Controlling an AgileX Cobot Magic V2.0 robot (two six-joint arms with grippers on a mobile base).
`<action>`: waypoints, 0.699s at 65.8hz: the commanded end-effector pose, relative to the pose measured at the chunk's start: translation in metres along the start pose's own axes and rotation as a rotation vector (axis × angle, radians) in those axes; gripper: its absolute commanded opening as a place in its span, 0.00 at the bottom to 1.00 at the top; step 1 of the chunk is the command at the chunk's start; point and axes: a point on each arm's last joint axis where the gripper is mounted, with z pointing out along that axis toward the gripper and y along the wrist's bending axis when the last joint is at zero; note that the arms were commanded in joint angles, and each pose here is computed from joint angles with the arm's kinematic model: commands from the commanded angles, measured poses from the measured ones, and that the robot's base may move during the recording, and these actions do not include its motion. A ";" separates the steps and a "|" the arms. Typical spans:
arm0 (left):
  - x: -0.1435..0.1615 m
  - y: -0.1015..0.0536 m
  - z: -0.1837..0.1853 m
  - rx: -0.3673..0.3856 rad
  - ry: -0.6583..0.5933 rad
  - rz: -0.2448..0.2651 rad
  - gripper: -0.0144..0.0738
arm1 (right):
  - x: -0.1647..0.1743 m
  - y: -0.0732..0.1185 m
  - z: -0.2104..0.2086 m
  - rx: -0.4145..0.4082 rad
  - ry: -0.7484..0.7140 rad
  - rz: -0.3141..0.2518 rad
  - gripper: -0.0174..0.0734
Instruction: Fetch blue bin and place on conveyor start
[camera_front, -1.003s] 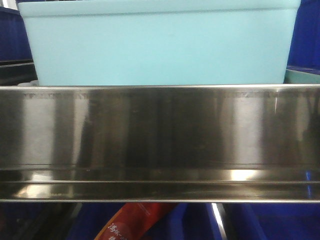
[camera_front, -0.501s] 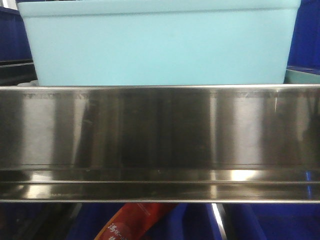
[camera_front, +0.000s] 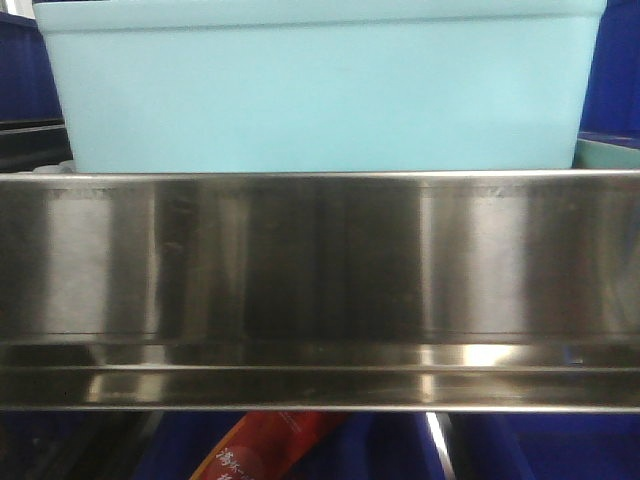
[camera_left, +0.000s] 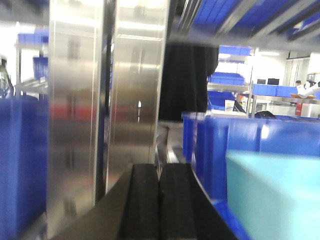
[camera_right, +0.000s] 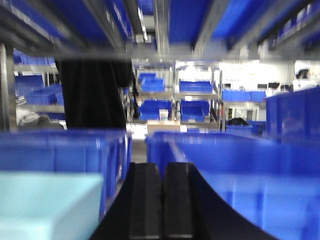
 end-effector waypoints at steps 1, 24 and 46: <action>-0.035 -0.001 0.001 -0.012 0.047 0.023 0.17 | -0.030 0.001 0.005 -0.013 0.068 -0.003 0.05; -0.095 -0.004 0.048 0.003 0.184 0.013 0.77 | -0.050 0.002 0.069 -0.025 0.275 0.023 0.82; -0.098 -0.043 0.105 0.321 0.433 0.024 0.77 | -0.058 0.021 0.115 -0.195 0.399 0.035 0.82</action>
